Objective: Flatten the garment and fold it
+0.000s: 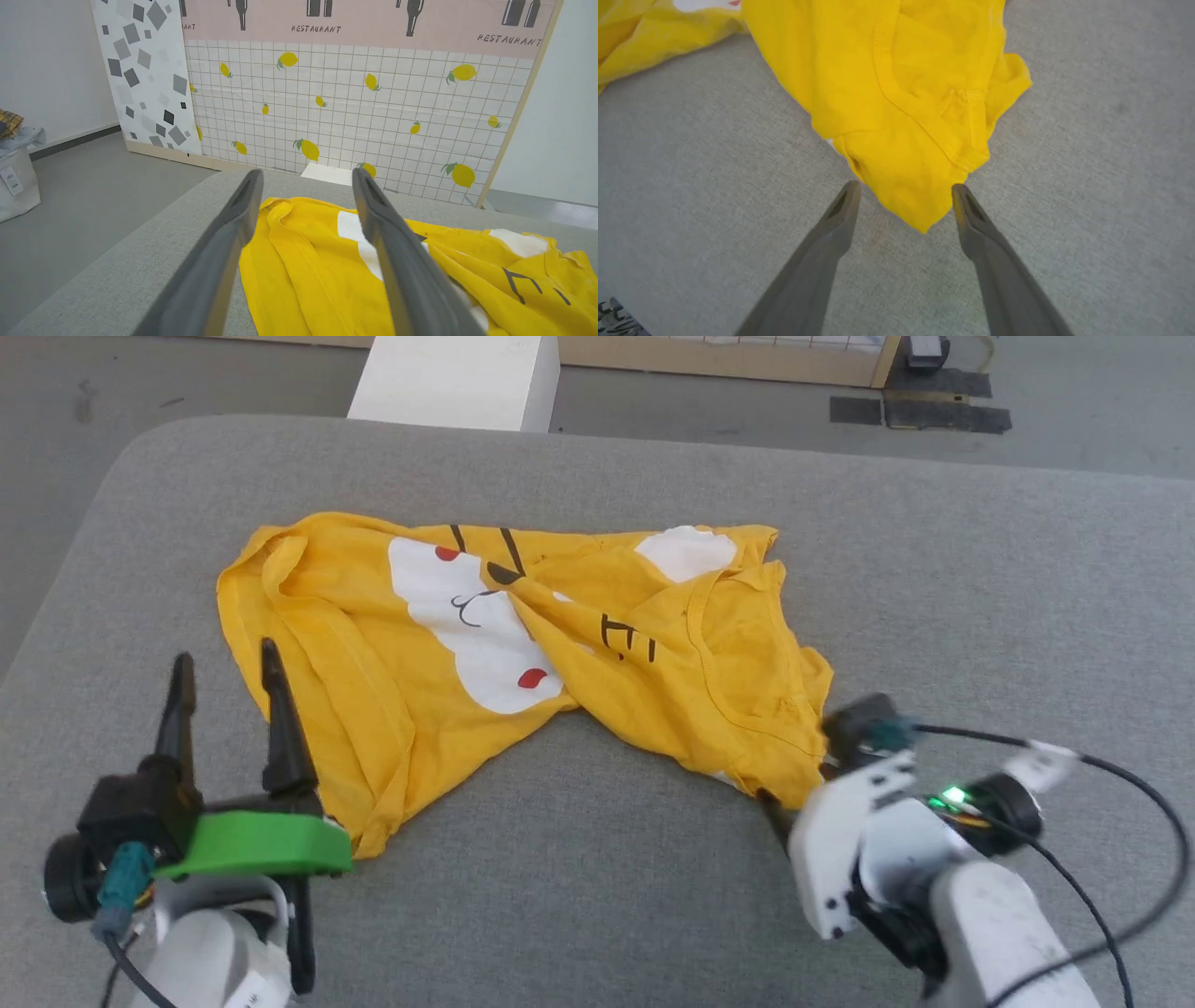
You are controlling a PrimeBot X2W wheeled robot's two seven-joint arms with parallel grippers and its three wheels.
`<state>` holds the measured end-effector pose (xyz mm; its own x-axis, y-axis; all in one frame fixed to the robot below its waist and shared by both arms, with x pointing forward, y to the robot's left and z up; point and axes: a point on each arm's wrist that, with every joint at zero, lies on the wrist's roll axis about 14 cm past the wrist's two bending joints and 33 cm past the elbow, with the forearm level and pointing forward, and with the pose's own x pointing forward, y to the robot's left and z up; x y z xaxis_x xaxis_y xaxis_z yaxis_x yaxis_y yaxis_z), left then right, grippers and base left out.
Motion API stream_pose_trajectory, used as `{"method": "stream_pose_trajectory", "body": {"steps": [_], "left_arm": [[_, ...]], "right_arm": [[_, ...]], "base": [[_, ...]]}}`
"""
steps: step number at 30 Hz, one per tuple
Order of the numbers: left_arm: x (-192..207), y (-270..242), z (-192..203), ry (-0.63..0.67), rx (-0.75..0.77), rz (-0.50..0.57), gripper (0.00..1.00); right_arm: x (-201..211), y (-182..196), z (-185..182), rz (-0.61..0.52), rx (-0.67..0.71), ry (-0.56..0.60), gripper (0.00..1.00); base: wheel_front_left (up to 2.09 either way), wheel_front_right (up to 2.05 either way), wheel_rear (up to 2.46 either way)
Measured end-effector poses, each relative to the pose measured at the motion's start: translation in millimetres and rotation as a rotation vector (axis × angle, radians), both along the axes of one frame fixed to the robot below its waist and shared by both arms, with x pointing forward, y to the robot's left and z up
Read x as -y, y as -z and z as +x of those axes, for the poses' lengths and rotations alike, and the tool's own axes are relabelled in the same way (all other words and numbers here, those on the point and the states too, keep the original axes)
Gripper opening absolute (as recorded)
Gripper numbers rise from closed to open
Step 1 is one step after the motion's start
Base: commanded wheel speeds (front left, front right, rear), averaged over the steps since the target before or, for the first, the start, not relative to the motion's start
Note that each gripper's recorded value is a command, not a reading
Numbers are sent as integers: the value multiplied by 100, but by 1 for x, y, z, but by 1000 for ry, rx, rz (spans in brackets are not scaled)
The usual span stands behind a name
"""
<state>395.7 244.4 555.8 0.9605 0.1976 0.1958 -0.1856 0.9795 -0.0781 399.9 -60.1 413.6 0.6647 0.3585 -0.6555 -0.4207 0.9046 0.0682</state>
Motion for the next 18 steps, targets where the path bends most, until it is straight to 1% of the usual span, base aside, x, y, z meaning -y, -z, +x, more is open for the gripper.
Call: {"method": "stream_pose_trajectory", "body": {"steps": [5, 9, 12, 13, 14, 15, 18], "left_arm": [[4, 5, -2, 0, 0, -16, 100], [2, 9, -3, -8, -5, -32, 100], [1, 12, -4, -10, -11, -40, 100], [1, 14, -4, -8, -14, -41, 100], [2, 15, -5, -6, -16, -45, 100], [2, 15, -5, -5, -15, -43, 100], [3, 12, -7, 0, -8, -36, 100]], "right_arm": [[-16, 12, 13, -93, -35, -81, 100], [-27, 33, 7, -164, -105, -158, 100], [-33, 38, 9, -199, -116, -199, 100], [-34, 39, 10, -202, -125, -204, 64], [-35, 38, 10, -199, -127, -206, 11], [-36, 37, 10, -194, -125, -210, 0], [-36, 31, 10, -163, -108, -220, 0]], "base": [[0, 0, 0], [0, 0, 0], [0, 0, 0], [0, 0, 0], [0, 0, 0], [0, 0, 0], [0, 0, 0]]}}
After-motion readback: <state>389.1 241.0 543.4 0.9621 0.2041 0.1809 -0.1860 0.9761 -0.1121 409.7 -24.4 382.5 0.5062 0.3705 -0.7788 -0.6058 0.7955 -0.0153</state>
